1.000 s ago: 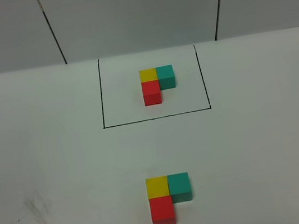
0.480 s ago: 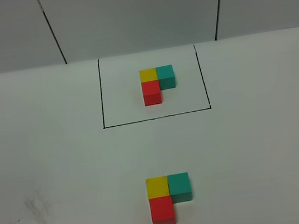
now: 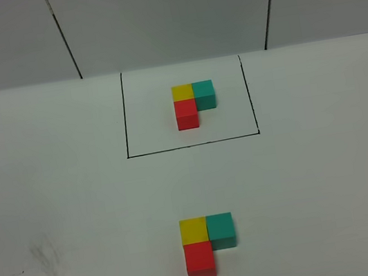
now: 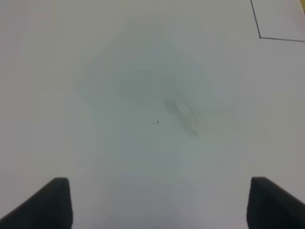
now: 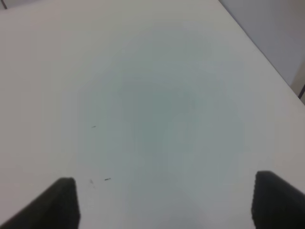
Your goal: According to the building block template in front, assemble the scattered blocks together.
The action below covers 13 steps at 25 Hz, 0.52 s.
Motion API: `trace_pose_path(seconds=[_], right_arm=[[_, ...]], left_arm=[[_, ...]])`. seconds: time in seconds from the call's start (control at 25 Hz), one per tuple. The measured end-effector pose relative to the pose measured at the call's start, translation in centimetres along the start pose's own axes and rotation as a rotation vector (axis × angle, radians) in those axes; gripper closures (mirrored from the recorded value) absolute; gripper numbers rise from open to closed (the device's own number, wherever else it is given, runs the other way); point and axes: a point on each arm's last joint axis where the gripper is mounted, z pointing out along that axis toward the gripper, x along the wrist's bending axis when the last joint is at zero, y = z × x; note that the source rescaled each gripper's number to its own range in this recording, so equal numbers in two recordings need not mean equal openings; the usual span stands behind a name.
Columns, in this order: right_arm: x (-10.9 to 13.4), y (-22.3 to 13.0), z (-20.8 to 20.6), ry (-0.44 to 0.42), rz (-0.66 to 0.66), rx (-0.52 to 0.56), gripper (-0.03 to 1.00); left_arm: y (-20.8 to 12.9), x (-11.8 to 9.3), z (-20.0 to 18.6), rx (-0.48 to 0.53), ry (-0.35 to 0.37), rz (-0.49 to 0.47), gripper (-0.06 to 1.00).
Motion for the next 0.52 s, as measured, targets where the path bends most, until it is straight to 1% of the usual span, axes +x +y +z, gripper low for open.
trace_pose_path(seconds=[0.08, 0.32, 0.44, 0.52], right_arm=[[-0.01, 0.02, 0.01, 0.026, -0.014, 0.001, 0.44], [-0.07, 0.07, 0.11, 0.199, -0.107, 0.016, 0.65], [-0.09, 0.10, 0.15, 0.258, -0.140, 0.021, 0.75], [-0.10, 0.11, 0.17, 0.282, -0.154, 0.023, 0.81]], left_arm=[[0.00, 0.00, 0.00, 0.000, 0.000, 0.000, 0.19], [0.00, 0.00, 0.00, 0.000, 0.000, -0.001, 0.19], [0.00, 0.00, 0.00, 0.000, 0.000, -0.001, 0.19], [0.00, 0.00, 0.00, 0.000, 0.000, -0.001, 0.19]])
